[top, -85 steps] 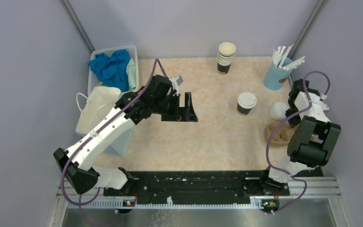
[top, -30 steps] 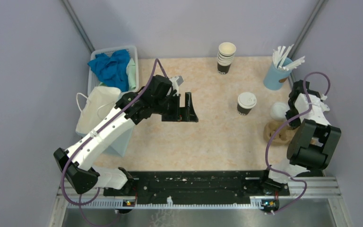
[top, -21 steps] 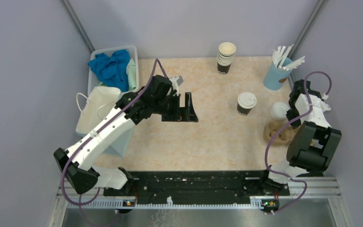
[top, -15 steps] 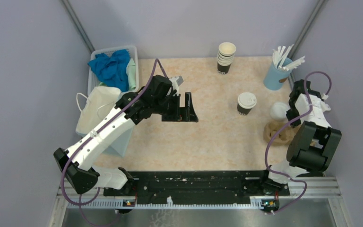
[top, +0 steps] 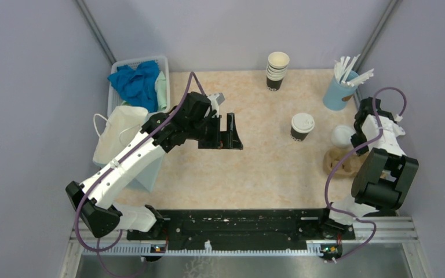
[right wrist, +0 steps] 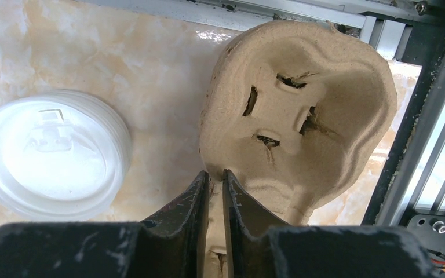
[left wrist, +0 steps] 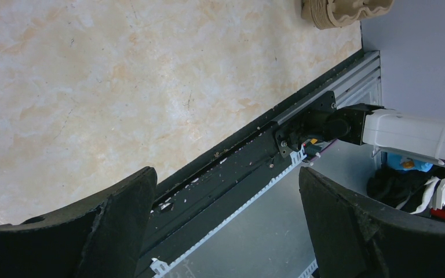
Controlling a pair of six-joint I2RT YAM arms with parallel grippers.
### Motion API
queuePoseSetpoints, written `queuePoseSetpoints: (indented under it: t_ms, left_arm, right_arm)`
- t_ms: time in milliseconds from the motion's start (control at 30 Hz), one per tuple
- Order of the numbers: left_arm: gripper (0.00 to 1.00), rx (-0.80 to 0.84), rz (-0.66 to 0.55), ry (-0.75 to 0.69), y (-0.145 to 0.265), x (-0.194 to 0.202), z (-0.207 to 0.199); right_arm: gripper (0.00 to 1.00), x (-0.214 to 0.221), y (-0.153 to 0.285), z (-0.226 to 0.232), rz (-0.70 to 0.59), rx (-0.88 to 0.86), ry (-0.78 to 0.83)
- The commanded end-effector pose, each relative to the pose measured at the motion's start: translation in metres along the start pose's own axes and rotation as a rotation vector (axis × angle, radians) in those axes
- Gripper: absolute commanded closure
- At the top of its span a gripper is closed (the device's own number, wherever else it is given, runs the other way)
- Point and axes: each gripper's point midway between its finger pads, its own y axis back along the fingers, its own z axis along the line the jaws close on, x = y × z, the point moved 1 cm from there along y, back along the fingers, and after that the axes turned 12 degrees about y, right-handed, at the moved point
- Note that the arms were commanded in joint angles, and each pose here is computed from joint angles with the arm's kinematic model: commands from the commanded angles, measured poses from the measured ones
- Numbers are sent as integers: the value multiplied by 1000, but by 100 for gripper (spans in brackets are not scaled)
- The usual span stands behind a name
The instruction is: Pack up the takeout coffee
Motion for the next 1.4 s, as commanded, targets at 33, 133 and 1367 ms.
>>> queuePoseSetpoints:
  t_ms: [33,133,1367]
  left_arm:
    - [2,44,-24,-11,6,-5,-9]
    - [2,43,-22,-10,4,-5,-9]
    - [2,56,-24,8,0,-5,-9]
  right_arm:
    - [84,-2,-3,3,-6,-1,-8]
    - [83,-2,-3,3,-6,-3,-8]
    - [100,-17,30,-20,-68,6,72]
